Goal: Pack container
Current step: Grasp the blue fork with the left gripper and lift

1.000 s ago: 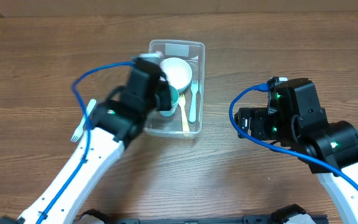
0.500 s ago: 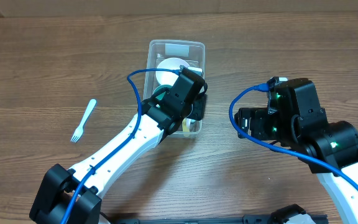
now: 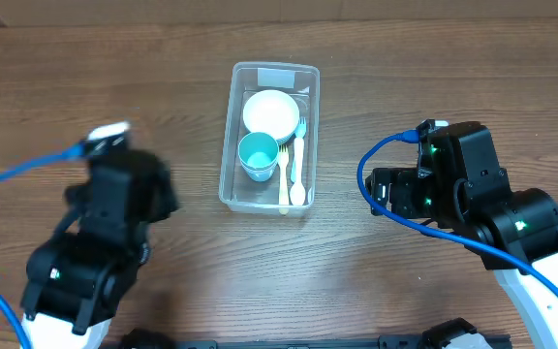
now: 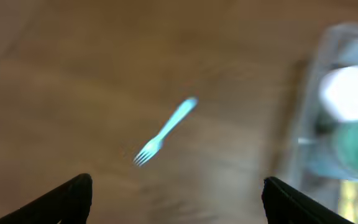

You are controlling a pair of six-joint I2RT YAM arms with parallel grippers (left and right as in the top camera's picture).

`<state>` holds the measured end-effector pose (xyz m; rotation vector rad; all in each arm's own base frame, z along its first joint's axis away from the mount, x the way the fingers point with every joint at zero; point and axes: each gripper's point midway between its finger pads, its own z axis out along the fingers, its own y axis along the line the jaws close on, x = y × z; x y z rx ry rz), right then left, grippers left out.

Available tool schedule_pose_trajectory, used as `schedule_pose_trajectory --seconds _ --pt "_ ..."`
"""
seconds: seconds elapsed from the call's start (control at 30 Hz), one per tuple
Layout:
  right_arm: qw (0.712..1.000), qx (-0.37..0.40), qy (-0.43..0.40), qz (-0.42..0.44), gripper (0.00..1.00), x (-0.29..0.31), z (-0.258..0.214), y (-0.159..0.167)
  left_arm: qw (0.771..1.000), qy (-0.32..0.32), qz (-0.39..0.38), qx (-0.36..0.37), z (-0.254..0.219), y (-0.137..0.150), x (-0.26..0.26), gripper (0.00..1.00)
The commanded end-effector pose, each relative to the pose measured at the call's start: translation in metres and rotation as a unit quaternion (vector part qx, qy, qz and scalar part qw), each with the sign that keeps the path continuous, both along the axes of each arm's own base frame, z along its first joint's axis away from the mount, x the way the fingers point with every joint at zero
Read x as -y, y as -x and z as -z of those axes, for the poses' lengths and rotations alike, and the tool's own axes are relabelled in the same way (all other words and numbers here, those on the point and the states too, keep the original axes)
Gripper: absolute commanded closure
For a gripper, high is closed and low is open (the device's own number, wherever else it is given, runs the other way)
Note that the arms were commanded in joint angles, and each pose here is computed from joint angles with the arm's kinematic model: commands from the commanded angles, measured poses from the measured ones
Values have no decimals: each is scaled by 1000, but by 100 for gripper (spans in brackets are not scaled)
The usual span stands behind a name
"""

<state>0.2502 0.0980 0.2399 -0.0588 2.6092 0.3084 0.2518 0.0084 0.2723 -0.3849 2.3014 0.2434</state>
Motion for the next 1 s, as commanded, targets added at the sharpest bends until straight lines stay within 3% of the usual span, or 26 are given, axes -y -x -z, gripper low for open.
schedule_pose_trajectory --seconds 0.0,0.2,0.33,0.5,0.7,0.83,0.97 --pt "1000 7 2 2 0 1 -3 -2 992 67 -79 -65 81 16 -20 14" --pt "1000 7 2 2 0 1 -3 -2 981 90 -135 -102 173 -3 -39 14" --pt "1000 7 2 2 0 1 -3 -2 985 56 -96 -129 202 -33 -52 13" --pt "1000 7 2 2 0 1 -3 -2 984 87 -71 -139 222 -47 -71 12" --pt "1000 7 2 2 0 1 -3 -2 985 62 -58 -150 236 -53 -94 15" --pt "1000 7 2 2 0 1 -3 -2 981 84 -22 -176 262 -57 -87 16" --pt "1000 7 2 2 0 1 -3 -2 983 65 2 -169 262 -65 -88 17"
